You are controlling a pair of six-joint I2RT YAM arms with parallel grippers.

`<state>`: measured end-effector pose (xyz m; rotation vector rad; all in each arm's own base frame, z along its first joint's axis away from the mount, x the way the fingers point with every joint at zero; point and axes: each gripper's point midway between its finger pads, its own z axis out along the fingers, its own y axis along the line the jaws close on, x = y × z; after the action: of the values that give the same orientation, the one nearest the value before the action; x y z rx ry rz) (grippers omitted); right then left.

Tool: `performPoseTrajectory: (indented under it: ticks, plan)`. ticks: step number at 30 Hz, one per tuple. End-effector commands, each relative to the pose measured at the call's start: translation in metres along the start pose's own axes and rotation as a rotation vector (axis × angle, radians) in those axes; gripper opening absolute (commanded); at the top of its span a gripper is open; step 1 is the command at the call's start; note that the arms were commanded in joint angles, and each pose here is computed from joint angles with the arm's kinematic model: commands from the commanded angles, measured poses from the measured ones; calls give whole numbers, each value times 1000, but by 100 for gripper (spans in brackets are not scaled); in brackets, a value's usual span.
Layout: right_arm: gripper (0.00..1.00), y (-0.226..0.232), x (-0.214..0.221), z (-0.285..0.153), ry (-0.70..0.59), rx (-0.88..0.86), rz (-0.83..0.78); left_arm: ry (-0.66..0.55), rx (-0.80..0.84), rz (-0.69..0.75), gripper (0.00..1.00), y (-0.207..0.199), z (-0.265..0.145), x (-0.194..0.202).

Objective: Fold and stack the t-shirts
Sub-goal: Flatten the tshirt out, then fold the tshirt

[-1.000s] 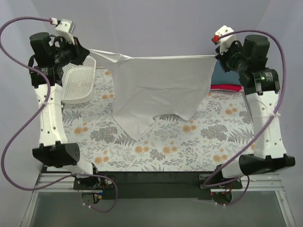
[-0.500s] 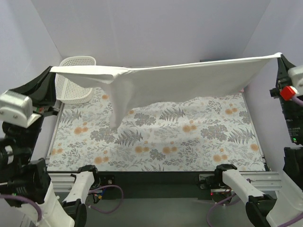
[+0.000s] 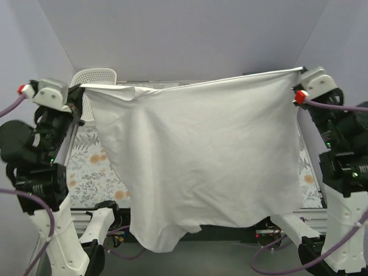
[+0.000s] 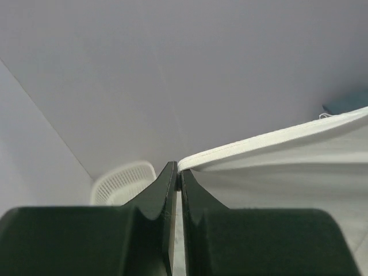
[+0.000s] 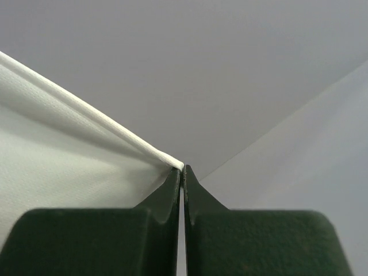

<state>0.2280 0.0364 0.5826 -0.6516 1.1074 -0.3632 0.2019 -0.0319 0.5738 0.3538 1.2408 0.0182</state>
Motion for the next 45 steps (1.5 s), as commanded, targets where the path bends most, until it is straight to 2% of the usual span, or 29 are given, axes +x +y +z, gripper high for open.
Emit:
performPoseTrajectory:
  ticks: [1,2,5,6,9,11,12,14,15,17,18,21,22,23,25,26,29,33,40,45]
  plan:
    - [1,55,61,32,87,-161,-8,288,90,-112,0,-20,10,113]
    - [1,92,97,37,143,-249,18,394,122,-170,0,-31,9,162]
    - [1,142,141,40,183,-367,54,535,163,-247,0,-47,5,233]
    - [1,173,174,39,233,-424,78,591,171,-277,0,-54,3,268]
    - [1,227,225,36,302,-527,101,702,192,-316,0,-64,4,335]
    - [1,248,247,35,329,-565,85,759,196,-350,0,-68,7,365]
    - [1,265,267,38,349,-587,85,828,211,-381,0,-72,12,394]
    - [1,278,285,43,372,-610,68,881,201,-408,0,-74,19,418]
    - [1,293,302,47,406,-644,77,940,199,-436,0,-76,24,446]
    - [1,300,313,57,432,-657,83,959,188,-448,0,-73,40,462]
    - [1,310,328,61,466,-678,93,1000,184,-457,0,-73,44,482]
    - [1,315,346,80,490,-664,80,996,155,-404,0,-61,75,497]
    - [1,316,350,84,495,-662,74,1026,159,-395,0,-64,78,514]
    - [1,312,350,93,493,-646,65,998,133,-363,0,-52,96,512]
    - [1,317,362,103,508,-648,61,1044,96,-336,0,-45,106,538]
    - [1,318,368,111,516,-644,61,1010,75,-316,0,-33,127,533]
    - [1,316,375,130,521,-622,53,990,25,-292,0,-17,153,539]
    - [1,315,383,146,524,-612,45,959,41,-304,0,-14,174,537]
    - [1,318,382,157,508,-632,55,977,88,-299,0,-25,167,535]
    - [1,320,384,146,520,-649,41,986,99,-293,0,-28,151,522]
